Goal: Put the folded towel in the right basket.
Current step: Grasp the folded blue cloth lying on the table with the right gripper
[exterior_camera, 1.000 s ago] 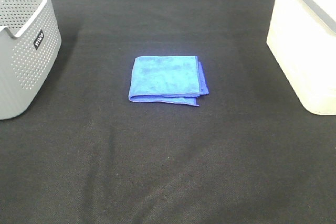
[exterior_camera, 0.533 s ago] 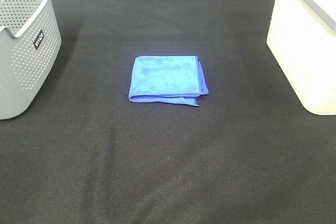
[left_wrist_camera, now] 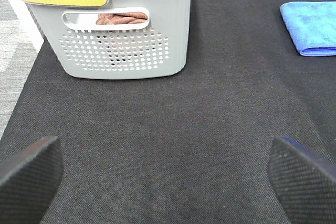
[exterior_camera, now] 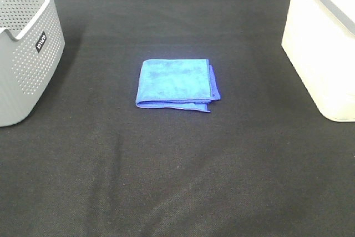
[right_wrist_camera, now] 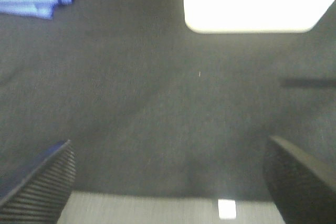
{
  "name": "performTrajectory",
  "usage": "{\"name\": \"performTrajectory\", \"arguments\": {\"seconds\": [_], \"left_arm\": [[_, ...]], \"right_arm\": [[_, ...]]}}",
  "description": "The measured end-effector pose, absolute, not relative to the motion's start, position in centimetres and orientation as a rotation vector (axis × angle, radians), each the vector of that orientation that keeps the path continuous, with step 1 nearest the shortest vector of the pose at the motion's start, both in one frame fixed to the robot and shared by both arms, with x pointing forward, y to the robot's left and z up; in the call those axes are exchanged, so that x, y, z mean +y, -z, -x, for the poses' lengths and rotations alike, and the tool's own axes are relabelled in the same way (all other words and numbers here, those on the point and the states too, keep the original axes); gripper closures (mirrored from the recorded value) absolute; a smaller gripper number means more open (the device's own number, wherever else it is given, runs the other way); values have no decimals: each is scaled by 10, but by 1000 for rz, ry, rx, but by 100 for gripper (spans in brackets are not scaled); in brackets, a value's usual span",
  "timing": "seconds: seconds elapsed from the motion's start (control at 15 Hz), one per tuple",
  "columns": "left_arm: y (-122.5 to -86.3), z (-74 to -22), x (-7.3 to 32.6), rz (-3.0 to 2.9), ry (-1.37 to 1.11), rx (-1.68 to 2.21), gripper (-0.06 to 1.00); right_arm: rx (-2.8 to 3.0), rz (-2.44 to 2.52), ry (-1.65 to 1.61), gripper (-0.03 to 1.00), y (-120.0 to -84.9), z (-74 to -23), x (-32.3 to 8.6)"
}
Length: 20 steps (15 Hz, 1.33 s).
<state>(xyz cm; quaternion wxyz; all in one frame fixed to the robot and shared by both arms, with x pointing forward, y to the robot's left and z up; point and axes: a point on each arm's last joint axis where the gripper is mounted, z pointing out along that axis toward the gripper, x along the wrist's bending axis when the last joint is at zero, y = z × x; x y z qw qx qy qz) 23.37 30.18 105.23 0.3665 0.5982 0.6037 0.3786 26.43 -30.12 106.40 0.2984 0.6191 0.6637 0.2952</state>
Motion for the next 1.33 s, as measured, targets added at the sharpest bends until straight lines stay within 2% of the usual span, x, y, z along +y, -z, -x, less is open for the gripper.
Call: {"name": "performTrajectory", "arguments": {"seconds": [0.13,0.27,0.47,0.67,0.8,0.87,1.0,1.07,1.33], "left_arm": [[-1052,-234,302,-1537,-973,1552,-4],[-1052,-234,302,-1537,-973,1552,-4],[-1052,-234,302,-1537,-973,1552,-4],[-1052,-234,302,-1537,-973,1552,-4],[-1052,-234,302,-1537,-973,1552,-4],[-1052,-234,302,-1537,-973,1552,-4],[-1052,-234,302,-1537,-973,1552,-4],[-1052,-234,302,-1537,-973,1552,-4],[-1052,-234,302,-1537,-973,1552,-4]], "right_arm": [[1901,-1781,-671,3,-1097,-311,-293],[1999,-1882,-606,3,-1127,-386,-280],[2093,-1999,-602,3,-1128,-464,-264],[2149,-2070,-789,3,-1125,-531,-240],[2196,-2073,-856,3,-1105,-583,-211],[2262,-2067,-875,3,-1085,-619,-182],[2321,-2126,-871,3,-1042,-661,-157],[2321,-2126,-871,3,-1042,-661,-157],[2363,-2223,-730,4,-960,-708,-151]]}}
